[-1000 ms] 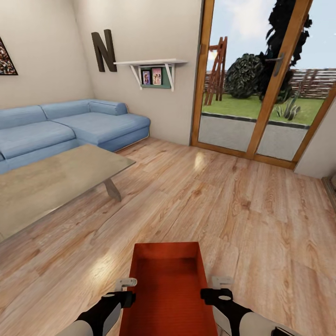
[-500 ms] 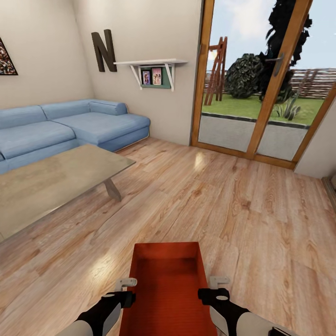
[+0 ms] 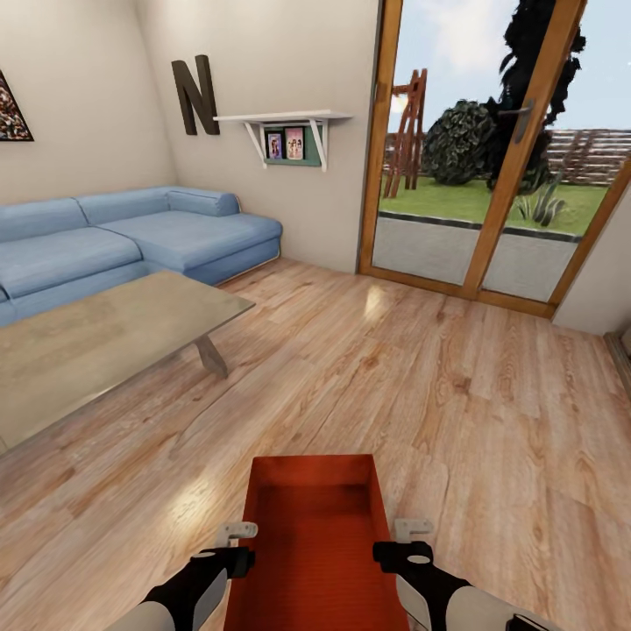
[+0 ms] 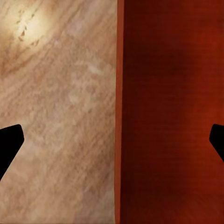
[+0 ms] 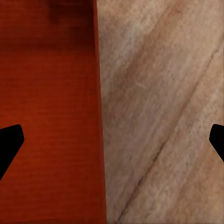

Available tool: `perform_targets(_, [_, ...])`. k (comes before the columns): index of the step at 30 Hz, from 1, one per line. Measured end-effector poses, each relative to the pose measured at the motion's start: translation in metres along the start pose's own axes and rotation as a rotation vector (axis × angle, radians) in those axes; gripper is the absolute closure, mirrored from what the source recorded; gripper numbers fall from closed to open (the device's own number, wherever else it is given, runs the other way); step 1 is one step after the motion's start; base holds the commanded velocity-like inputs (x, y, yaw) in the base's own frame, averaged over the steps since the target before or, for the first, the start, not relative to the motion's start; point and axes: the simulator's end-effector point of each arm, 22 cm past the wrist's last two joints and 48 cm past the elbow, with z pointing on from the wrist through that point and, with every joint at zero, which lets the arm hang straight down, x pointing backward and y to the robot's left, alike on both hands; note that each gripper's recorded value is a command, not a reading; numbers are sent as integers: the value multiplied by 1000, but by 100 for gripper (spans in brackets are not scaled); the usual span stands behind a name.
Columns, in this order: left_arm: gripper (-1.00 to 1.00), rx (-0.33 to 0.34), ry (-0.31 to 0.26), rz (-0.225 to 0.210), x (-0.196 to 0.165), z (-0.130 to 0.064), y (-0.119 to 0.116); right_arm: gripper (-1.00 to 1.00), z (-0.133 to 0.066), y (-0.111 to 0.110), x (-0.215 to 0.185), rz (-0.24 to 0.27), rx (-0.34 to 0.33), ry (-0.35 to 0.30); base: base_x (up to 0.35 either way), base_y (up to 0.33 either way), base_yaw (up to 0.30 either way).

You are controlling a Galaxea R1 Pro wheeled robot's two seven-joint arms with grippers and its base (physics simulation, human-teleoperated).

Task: Move the two storage containers from the living room to the garage. In the garage, place one container on the floor and stack the other container on top of it (either order is fine).

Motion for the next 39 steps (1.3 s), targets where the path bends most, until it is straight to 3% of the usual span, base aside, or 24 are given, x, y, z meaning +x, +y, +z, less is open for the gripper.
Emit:
perform_targets(19, [-100, -2, 17, 0, 36, 38, 1, -100, 33, 3, 39, -1, 7, 16, 0, 0, 39])
perform_targets(27, [-100, -4, 60, 0, 57, 50, 2, -100, 44, 3, 62, -5, 6, 60, 0, 0, 83])
perform_targets(39, [-100, -4, 60, -1, 58, 51, 1, -100, 45, 2, 63, -3, 6, 62, 0, 0, 12])
